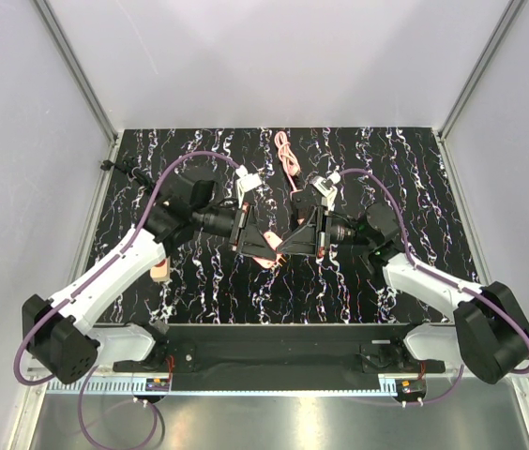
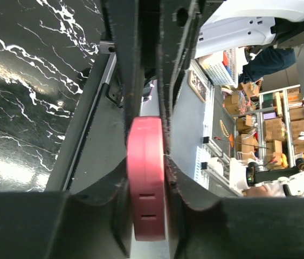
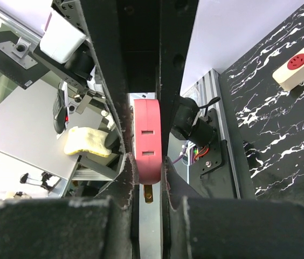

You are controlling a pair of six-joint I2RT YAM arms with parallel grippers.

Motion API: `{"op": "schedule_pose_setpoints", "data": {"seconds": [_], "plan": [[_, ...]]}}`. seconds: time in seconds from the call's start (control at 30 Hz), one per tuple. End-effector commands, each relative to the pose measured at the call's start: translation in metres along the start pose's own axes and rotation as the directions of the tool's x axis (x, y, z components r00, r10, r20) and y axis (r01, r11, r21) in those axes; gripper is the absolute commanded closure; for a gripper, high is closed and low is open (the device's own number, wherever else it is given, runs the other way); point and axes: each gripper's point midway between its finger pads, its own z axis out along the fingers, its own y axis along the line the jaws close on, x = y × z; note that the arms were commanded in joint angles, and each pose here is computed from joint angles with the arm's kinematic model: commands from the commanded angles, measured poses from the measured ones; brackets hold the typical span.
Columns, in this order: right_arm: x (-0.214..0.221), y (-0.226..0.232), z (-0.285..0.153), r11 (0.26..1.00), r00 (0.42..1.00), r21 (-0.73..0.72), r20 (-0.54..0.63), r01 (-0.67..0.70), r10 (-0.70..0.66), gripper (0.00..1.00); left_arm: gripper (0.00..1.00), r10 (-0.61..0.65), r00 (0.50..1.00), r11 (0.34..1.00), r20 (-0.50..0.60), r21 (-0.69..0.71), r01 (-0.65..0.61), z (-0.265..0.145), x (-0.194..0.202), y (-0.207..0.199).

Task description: Insert the plug

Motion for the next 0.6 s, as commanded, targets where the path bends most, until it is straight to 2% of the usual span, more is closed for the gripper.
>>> {"op": "schedule_pose_setpoints", "data": {"seconds": [0.0,0.03,0.07,0.13,0.17,0.2,0.33,0.47,0.57], "plan": [[-0.014,0.011,0.004,0.997,0.997,-0.038,0.012,0.073,-0.073,1.0,0.79,0.022,1.0,0.999,-0.003,0.032,-0.021,0.001,-0.003,-0.006],[-0.013,0.01,0.004,0.997,0.998,-0.033,0.006,0.067,-0.067,1.0,0.92,0.004,1.0,1.0,-0.01,0.022,-0.004,0.002,-0.002,-0.003],[-0.012,0.008,0.003,0.997,0.998,-0.028,-0.001,0.066,-0.066,1.0,0.93,-0.003,1.0,1.0,-0.013,0.015,0.003,0.003,-0.002,-0.001],[-0.009,0.006,0.003,0.997,0.997,-0.022,-0.021,0.077,-0.077,1.0,0.88,-0.004,1.0,1.0,-0.021,-0.001,0.004,0.004,-0.002,0.004],[-0.007,0.005,0.002,0.998,0.997,-0.014,-0.029,0.069,-0.069,1.0,0.7,-0.016,0.999,1.0,-0.033,-0.006,0.015,0.004,0.0,0.005],[-0.006,0.004,0.002,0.998,0.997,-0.01,-0.034,0.069,-0.069,1.0,0.66,-0.014,0.999,1.0,-0.033,-0.008,0.014,0.004,0.0,0.005],[0.0,0.0,0.001,0.998,0.996,-0.002,-0.056,0.065,-0.065,1.0,0.65,-0.009,0.999,1.0,-0.033,-0.006,0.009,0.004,-0.004,0.003],[0.001,-0.002,0.001,0.998,0.996,0.0,-0.065,0.059,-0.059,1.0,0.76,-0.015,0.999,1.0,-0.05,0.009,0.015,0.005,-0.002,0.002],[0.003,-0.003,0.001,0.999,0.996,-0.005,-0.075,0.054,-0.054,1.0,0.75,-0.018,0.998,1.0,-0.054,0.002,0.018,0.005,-0.001,0.004]]}}
